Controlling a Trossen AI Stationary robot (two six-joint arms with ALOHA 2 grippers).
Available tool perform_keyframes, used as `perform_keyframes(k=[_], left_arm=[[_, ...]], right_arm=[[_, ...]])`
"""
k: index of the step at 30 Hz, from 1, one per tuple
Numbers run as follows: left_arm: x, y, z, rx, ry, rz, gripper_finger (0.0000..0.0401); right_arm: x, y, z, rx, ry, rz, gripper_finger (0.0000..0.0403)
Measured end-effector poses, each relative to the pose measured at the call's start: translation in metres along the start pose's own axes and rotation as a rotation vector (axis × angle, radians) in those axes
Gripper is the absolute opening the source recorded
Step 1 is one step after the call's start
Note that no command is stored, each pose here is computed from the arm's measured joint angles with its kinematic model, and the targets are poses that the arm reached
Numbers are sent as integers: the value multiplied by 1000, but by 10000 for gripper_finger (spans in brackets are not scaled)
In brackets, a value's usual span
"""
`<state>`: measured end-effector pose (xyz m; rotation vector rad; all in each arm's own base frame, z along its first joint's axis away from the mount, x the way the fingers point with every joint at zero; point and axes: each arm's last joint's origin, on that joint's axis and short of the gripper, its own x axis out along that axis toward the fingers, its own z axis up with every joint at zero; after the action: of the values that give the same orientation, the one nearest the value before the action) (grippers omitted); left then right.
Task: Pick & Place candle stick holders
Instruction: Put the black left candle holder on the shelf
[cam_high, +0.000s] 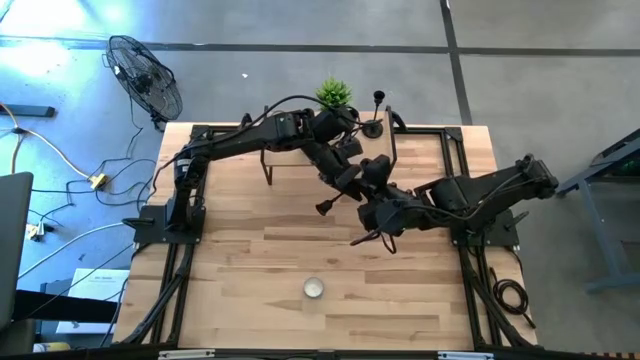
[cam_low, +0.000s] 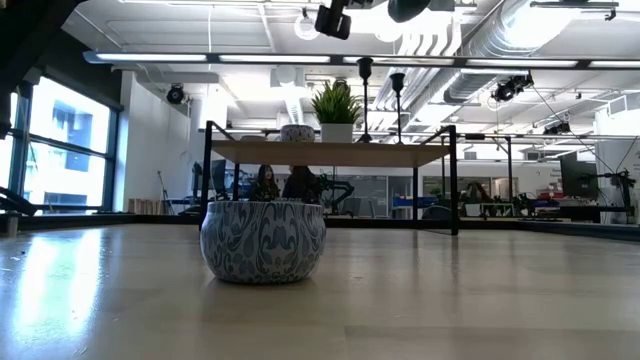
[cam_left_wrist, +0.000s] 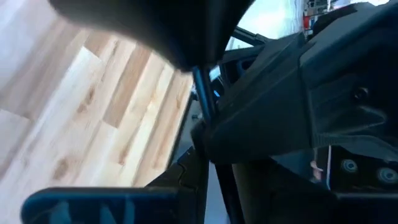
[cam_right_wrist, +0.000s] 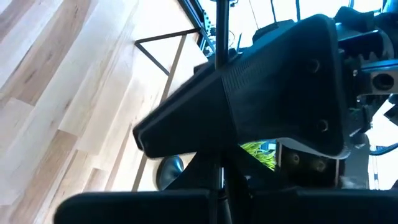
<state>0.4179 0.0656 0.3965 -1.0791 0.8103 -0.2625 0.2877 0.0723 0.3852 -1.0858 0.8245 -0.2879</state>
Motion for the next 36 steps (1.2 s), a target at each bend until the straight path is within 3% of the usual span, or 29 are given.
perform_keyframes(k=[20, 36], left_arm=[[0, -2, 4, 67, -54, 7, 66], [0, -2, 5, 31, -78, 23, 66]], right_arm=[[-1, -1, -2, -6, 12, -10, 0], [-1, 0, -4, -9, 33, -9, 0]])
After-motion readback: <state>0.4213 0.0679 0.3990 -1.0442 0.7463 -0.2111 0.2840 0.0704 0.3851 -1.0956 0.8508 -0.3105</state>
